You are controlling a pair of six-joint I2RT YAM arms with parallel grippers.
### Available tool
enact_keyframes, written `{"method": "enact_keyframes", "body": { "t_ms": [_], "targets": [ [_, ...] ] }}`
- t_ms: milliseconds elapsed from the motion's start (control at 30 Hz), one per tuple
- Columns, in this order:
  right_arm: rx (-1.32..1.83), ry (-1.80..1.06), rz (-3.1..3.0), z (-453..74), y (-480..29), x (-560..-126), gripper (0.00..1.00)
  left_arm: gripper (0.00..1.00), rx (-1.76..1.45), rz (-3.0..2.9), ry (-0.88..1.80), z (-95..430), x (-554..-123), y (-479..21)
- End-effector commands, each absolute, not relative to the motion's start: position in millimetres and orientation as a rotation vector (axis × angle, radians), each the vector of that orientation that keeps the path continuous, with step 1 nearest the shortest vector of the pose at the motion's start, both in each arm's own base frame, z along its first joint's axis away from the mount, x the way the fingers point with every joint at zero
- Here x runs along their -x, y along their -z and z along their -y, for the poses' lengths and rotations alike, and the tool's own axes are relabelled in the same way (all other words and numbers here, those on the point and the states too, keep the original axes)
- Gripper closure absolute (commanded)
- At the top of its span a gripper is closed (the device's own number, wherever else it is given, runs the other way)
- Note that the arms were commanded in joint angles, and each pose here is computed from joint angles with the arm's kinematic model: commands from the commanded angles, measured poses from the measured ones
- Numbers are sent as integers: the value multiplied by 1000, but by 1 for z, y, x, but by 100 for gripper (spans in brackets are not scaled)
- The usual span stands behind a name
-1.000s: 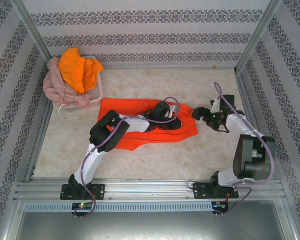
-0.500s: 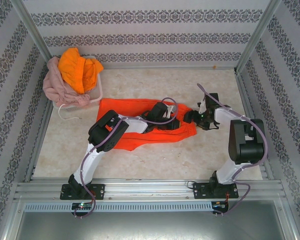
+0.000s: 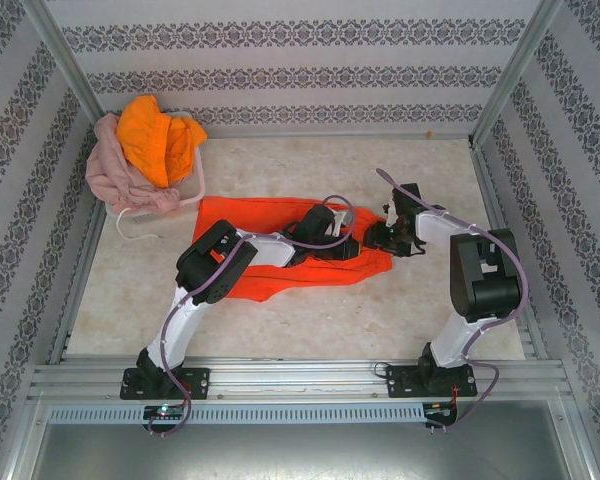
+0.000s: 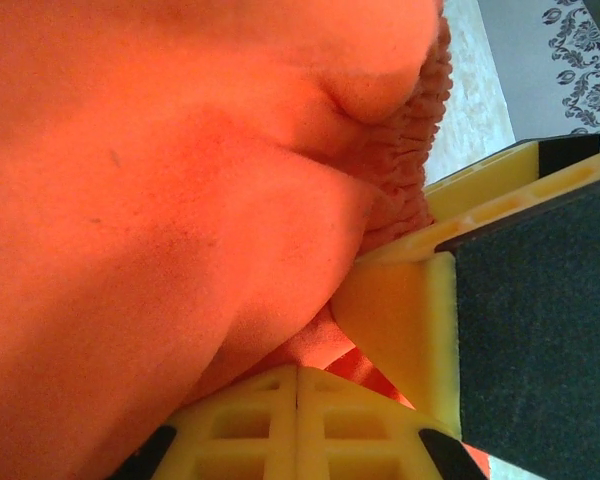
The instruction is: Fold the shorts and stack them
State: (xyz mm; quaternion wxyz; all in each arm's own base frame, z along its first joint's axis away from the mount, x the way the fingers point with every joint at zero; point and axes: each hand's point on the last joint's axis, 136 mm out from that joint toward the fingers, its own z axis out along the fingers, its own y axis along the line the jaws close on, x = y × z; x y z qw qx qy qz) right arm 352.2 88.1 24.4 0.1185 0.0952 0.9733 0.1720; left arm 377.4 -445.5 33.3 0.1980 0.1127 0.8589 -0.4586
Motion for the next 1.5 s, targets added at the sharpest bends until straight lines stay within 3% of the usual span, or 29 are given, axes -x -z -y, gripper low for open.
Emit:
{"method": "enact_keyframes", "body": {
  "t_ms": [0, 533, 867, 1300, 1467],
  "targets": [
    [-261, -407, -2903, -86, -18, -350, 46, 100, -237, -2519, 1206, 425, -372, -3],
    [-113, -143, -3047, -87, -9, -344, 50, 100, -205, -2468, 1250, 427, -377, -15],
    [-239, -456, -2939, -123, -34, -350, 38, 100, -60, -2451, 1255, 380, -377, -12],
    [-281, -424, -2945, -134, -15, -341, 36, 100, -10, -2459, 1270, 362, -365, 3],
    [-255, -448, -2964, -148, -9, -339, 39, 100, -9, -2457, 1268, 362, -366, 2]
  ]
}}
